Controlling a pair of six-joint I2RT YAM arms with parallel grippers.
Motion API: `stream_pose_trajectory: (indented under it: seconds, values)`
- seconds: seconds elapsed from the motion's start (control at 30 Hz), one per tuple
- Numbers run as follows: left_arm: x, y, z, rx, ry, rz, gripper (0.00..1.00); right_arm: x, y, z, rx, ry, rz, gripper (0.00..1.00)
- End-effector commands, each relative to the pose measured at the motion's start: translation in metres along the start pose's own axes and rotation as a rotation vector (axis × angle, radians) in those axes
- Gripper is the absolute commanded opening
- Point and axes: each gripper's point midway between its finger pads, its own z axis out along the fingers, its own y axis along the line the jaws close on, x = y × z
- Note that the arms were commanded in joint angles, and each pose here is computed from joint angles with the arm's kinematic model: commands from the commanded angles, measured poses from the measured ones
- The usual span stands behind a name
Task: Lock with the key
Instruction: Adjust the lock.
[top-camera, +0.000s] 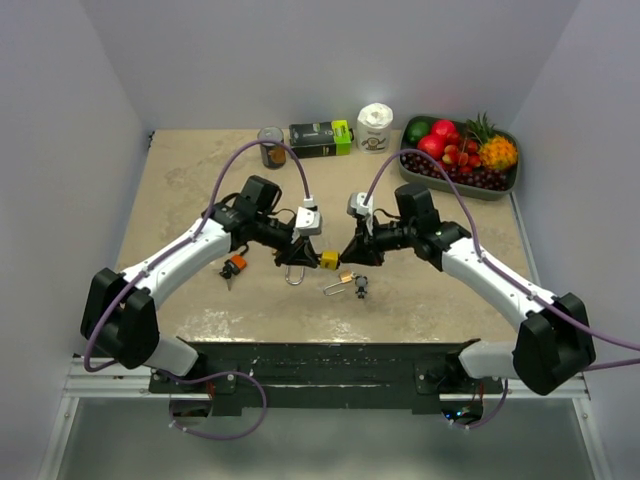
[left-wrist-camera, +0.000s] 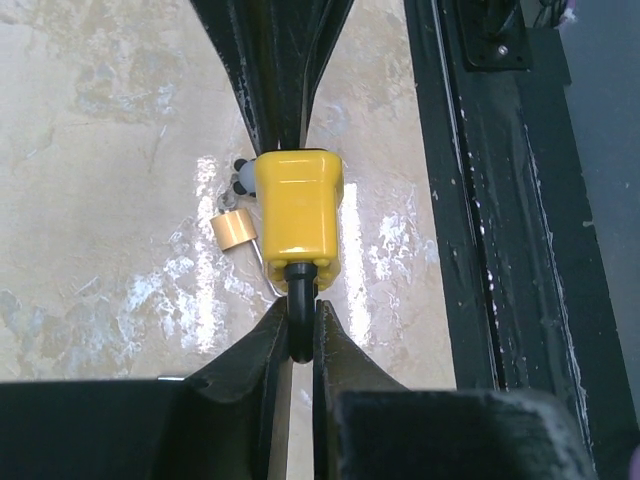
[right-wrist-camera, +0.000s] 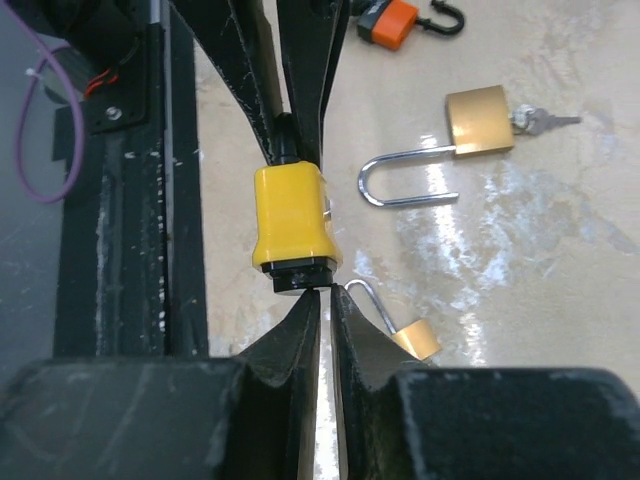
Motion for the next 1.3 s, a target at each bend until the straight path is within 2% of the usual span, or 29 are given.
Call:
stream_pose_trajectory:
  seconds: [0.0, 0.1, 0.13, 0.17, 0.2, 0.33, 0.37, 0.43, 0.57, 0.63, 0.8, 0.97, 1.0, 1.07, 1.1, 1.13, 1.17, 1.2, 1.27]
  values:
    - [-0.077, -0.03, 0.011, 0.192, -0.287, 0.203, 0.0, -0.1, 0.008, -0.003, -0.002, -0.302, -0.372, 0.09]
    - [-0.08, -0.03, 0.006, 0.195, -0.312, 0.143, 0.0, -0.095, 0.009, -0.004, 0.004, -0.292, -0.379, 0.09]
    - [-0.086, -0.026, 0.003, 0.183, -0.334, 0.163, 0.0, -0.093, 0.01, -0.004, 0.003, -0.288, -0.376, 0.09]
    - [-0.085, -0.028, 0.003, 0.187, -0.336, 0.116, 0.0, -0.091, 0.011, -0.005, 0.007, -0.287, -0.373, 0.08]
    - [-0.094, -0.026, -0.001, 0.169, -0.364, 0.16, 0.0, -0.092, 0.012, -0.007, 0.011, -0.292, -0.375, 0.08]
    - [-0.1, -0.025, -0.003, 0.157, -0.4, 0.129, 0.0, -0.094, 0.018, -0.009, 0.003, -0.307, -0.36, 0.08]
    - [-0.098, -0.027, -0.003, 0.164, -0.403, 0.081, 0.0, -0.093, 0.018, -0.009, 0.001, -0.308, -0.359, 0.08]
    - [-0.106, -0.022, -0.006, 0.14, -0.436, 0.088, 0.0, -0.093, 0.02, -0.01, -0.005, -0.307, -0.348, 0.08]
    - [-0.109, -0.011, -0.009, 0.096, -0.466, -0.018, 0.0, -0.093, 0.026, -0.014, -0.016, -0.295, -0.354, 0.08]
    - [-0.112, -0.007, -0.013, 0.085, -0.496, -0.021, 0.0, -0.09, 0.026, -0.015, -0.011, -0.283, -0.338, 0.08]
    - [-0.098, -0.009, -0.013, 0.085, -0.449, -0.049, 0.0, -0.091, 0.002, -0.026, 0.141, -0.27, -0.284, 0.12]
    - [-0.075, -0.005, -0.022, 0.055, -0.421, -0.094, 0.0, -0.09, -0.036, -0.06, 0.249, -0.255, -0.237, 0.34]
    - [-0.072, -0.005, -0.024, 0.053, -0.413, -0.108, 0.0, -0.077, -0.037, -0.06, 0.235, -0.211, -0.198, 0.43]
    - [-0.067, 0.004, -0.03, 0.018, -0.4, -0.082, 0.0, -0.078, -0.042, -0.071, 0.251, -0.184, -0.234, 0.55]
    - [-0.059, 0.005, -0.029, 0.018, -0.376, -0.126, 0.0, -0.071, -0.038, -0.072, 0.234, -0.153, -0.216, 0.67]
    - [-0.061, 0.01, -0.031, 0.005, -0.368, -0.089, 0.0, -0.074, -0.034, -0.075, 0.225, -0.142, -0.238, 0.72]
    - [-0.055, 0.015, -0.03, 0.002, -0.351, -0.113, 0.0, -0.074, -0.035, -0.077, 0.227, -0.123, -0.288, 0.77]
    - [-0.047, 0.017, -0.027, -0.009, -0.317, -0.178, 0.0, -0.066, -0.031, -0.076, 0.211, -0.09, -0.275, 0.87]
    - [-0.045, 0.024, -0.024, -0.007, -0.289, -0.246, 0.0, -0.068, -0.032, -0.077, 0.214, -0.061, -0.343, 0.89]
